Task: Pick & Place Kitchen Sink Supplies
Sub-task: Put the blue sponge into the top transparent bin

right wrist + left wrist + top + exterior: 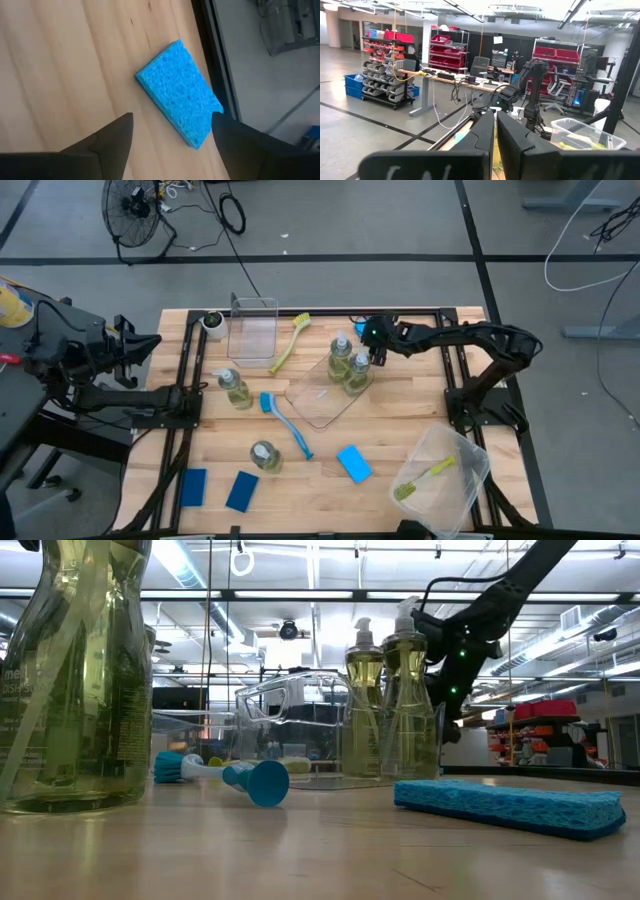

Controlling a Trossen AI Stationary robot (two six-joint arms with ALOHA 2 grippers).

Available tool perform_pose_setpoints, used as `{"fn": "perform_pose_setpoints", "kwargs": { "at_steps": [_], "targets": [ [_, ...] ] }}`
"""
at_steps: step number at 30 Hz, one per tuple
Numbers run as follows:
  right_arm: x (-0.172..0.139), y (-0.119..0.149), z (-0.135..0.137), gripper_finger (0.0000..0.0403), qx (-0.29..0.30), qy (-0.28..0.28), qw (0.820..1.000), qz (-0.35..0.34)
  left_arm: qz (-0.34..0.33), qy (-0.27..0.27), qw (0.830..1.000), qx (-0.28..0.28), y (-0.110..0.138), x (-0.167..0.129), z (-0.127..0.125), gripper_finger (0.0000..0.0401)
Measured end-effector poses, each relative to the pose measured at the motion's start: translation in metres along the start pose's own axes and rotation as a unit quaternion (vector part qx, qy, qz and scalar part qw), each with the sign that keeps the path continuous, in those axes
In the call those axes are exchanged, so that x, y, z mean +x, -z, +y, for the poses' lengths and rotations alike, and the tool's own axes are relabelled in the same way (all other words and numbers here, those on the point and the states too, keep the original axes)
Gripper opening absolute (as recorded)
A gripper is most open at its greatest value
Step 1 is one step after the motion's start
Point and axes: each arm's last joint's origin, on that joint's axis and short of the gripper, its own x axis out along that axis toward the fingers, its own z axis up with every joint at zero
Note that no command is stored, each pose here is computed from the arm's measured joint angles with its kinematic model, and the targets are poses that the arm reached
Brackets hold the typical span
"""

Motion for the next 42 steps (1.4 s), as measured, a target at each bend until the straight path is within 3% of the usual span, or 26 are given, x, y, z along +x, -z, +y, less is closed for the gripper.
{"fn": "perform_pose_setpoints", "kwargs": {
  "at_steps": [17,36,42],
  "targets": [
    [0.012,0.003,-0.007,0.027,-0.026,-0.083,0.995,-0.047,0.0,-0.004,1.0,0.0,0.0,0.0,0.0,0.0025],
    [0.03,-0.01,-0.011,0.027,0.025,-0.061,0.996,-0.054,-0.001,-0.004,1.0,-0.014,0.0,0.0,0.0,0.0025],
    [0.044,-0.015,-0.017,0.027,0.038,-0.071,0.997,-0.011,-0.001,-0.004,1.0,-0.026,0.0,0.0,0.0,0.0025]
  ]
}}
